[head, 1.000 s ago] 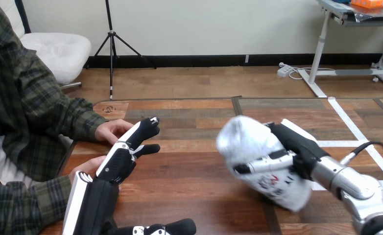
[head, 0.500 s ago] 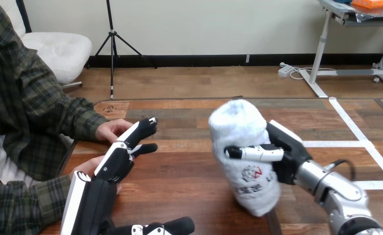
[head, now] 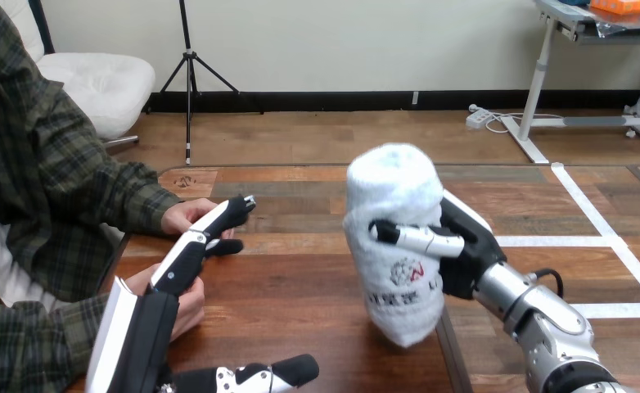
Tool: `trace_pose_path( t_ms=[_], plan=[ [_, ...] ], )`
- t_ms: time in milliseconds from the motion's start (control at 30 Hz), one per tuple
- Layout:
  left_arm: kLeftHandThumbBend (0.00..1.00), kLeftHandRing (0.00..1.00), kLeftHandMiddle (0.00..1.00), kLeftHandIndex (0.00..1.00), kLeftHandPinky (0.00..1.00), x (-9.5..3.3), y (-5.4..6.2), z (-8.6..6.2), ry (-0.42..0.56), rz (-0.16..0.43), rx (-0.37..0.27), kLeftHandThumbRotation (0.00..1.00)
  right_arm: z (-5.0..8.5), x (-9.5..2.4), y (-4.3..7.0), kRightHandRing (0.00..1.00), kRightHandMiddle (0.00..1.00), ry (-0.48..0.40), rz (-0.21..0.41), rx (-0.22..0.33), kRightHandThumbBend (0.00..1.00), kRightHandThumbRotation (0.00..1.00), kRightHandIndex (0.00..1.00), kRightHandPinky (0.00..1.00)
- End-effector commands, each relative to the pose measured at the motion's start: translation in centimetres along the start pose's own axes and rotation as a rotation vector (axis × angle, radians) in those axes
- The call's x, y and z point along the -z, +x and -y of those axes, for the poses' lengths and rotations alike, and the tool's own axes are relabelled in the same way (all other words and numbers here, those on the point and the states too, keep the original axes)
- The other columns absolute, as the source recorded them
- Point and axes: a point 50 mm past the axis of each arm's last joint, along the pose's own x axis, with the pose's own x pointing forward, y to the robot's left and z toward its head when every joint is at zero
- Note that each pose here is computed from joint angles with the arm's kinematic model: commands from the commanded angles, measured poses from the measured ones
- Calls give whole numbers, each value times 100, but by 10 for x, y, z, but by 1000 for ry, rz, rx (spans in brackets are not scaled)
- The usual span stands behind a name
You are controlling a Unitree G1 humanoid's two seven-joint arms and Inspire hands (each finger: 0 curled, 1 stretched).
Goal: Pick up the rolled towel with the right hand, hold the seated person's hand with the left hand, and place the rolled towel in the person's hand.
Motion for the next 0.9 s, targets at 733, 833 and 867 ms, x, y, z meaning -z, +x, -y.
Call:
trace_pose_path(
  t_ms=[733, 833, 867],
  plan=[
    [100, 85, 88, 87, 75, -35, 11, -57, 623, 25, -24, 38, -9, -36, 19, 10, 15, -48, 213, -62, 64, 0, 15, 7],
    [100, 85, 88, 87, 75, -37, 12, -65, 668, 21, -20, 37, -10, -36, 19, 10, 15, -49, 213, -63, 64, 0, 15, 6],
    [100, 85, 88, 87, 75, -37, 12, -68, 683, 20, -19, 37, -10, -35, 19, 10, 15, -50, 213, -63, 63, 0, 15, 6]
  ],
)
